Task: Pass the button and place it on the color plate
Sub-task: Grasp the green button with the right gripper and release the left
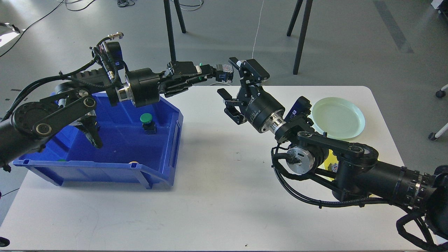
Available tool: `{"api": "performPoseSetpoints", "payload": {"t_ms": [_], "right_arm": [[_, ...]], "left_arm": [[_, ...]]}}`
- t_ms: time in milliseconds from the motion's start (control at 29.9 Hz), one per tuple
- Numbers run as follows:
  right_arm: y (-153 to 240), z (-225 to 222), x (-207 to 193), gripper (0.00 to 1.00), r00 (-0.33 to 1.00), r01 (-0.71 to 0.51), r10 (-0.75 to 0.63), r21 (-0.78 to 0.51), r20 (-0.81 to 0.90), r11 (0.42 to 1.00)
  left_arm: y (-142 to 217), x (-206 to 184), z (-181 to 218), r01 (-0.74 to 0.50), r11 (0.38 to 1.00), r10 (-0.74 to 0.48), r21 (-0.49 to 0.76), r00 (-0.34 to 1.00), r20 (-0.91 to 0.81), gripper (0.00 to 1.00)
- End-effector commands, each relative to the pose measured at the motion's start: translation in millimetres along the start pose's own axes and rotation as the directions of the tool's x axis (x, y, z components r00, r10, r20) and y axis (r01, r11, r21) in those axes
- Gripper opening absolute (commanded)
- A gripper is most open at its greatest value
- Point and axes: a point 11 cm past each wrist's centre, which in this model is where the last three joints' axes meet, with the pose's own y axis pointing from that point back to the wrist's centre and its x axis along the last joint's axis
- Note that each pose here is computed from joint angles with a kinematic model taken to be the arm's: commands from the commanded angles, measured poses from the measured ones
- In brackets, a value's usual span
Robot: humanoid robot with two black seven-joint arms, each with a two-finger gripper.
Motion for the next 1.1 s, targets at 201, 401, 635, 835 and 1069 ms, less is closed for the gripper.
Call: {"api": "performPoseSetpoints", "payload": {"t_ms": [201,401,635,835,1069], "right_arm": [[-6.5,1.6,-5.5,0.70,1.000,0.004,-0.004,0.002,0.001,1.000],[-6.3,1.8,-3.6,0.55,1.000,-0.010,0.010,0.003,-0.004,1.000],[-6.1,2.2,-2.8,0.38,1.000,-0.017,0.017,0.002,-0.010,1.000],[-6.9,1.6,-4.5,0.13,1.000,-0.008,0.008,0.003,-0.019,1.000],[-6.8,1.6,-5.1,0.08,1.000,-0.006,0.006,0.004,-0.019,1.000]], "left_arm": [[0.6,-0.1,-0.7,0.000,1.000,0.000,0.002,1.000,0.000,0.17],[1.2,0.6,-0.5,-0.002,1.000,0.002,0.002,1.000,0.000,0.17],[0.6,0.2,-0.3,-0.001,1.000,0.001,0.001,1.000,0.000,0.18],[0.6,-0.2,-0.8,0.001,1.000,-0.001,0.003,1.000,0.001,0.19],[-1.0,-0.3,0.6,-0.002,1.000,0.002,-0.005,1.000,-0.004,0.45]]}}
